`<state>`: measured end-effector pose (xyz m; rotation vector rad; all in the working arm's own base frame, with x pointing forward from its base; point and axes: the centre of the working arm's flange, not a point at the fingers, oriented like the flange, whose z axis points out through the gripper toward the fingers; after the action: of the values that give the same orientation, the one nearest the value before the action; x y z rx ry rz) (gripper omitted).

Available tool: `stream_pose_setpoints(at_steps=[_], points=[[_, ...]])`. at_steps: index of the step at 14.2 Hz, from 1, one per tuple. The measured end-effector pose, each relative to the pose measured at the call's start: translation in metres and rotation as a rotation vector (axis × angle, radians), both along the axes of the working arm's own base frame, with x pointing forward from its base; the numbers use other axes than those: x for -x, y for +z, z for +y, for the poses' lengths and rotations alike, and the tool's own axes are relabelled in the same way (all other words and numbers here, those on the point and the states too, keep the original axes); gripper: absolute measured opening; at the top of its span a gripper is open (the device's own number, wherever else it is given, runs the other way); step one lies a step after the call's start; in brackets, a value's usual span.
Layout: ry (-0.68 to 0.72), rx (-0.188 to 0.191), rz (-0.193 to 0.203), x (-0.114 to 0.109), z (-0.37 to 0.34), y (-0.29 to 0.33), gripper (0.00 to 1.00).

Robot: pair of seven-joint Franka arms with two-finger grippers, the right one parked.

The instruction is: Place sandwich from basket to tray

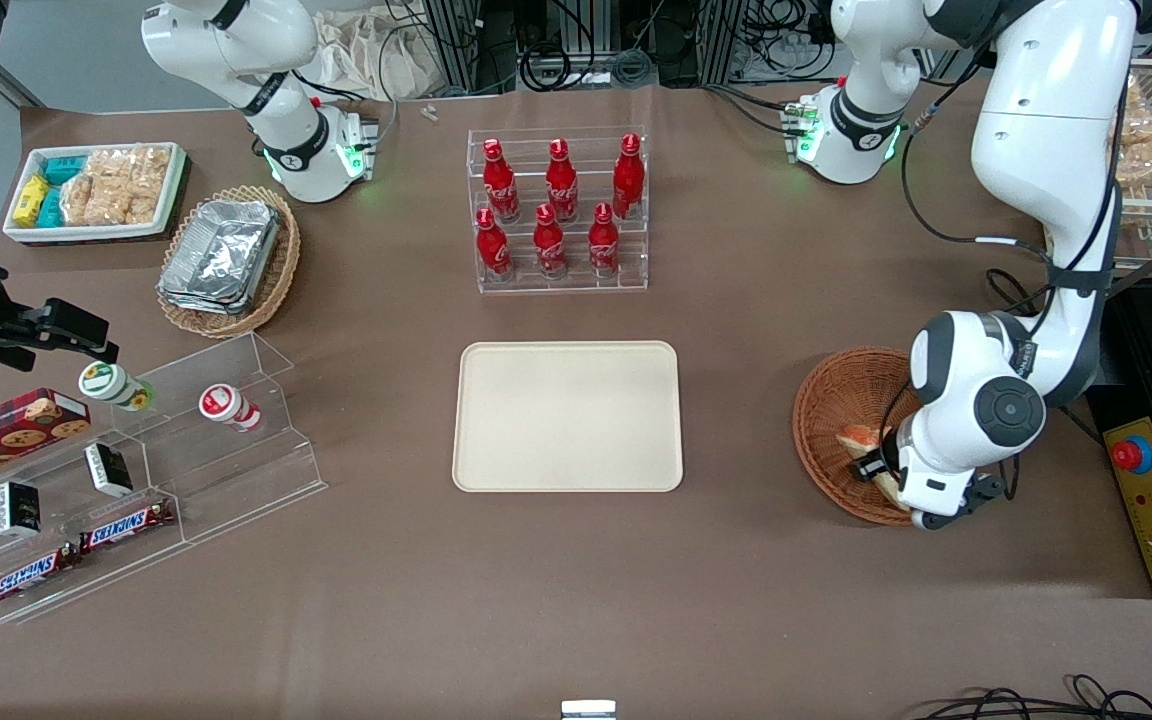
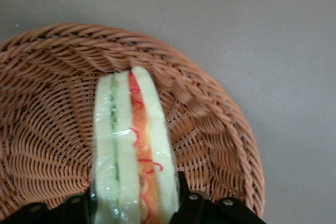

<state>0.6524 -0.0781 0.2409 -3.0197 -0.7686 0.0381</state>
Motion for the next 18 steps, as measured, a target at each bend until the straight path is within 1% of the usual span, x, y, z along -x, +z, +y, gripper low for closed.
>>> stream_pose_setpoints(at_steps=[2, 4, 6, 7, 8, 9, 10, 13, 14, 16, 17, 18], points=[[0.029, 0.001, -0.012, -0.003, -0.004, 0.005, 0.40], [0.037, 0.002, -0.026, -0.007, -0.005, 0.015, 0.36], [0.042, 0.005, -0.053, -0.013, -0.006, 0.042, 0.31], [0.046, 0.006, -0.067, -0.017, -0.006, 0.063, 0.25], [0.049, 0.006, -0.070, -0.019, -0.006, 0.090, 0.20], [0.057, 0.007, -0.069, -0.021, -0.007, 0.119, 0.19], [0.073, 0.015, -0.073, -0.023, -0.009, 0.148, 0.19], [0.077, 0.084, -0.113, -0.026, -0.038, 0.215, 0.19], [0.062, 0.104, -0.123, -0.025, -0.057, 0.226, 0.19], [0.012, 0.137, -0.120, -0.015, -0.102, 0.230, 0.19], [-0.028, 0.141, -0.115, -0.009, -0.126, 0.227, 0.19], [-0.073, 0.132, -0.112, -0.003, -0.152, 0.222, 0.19]])
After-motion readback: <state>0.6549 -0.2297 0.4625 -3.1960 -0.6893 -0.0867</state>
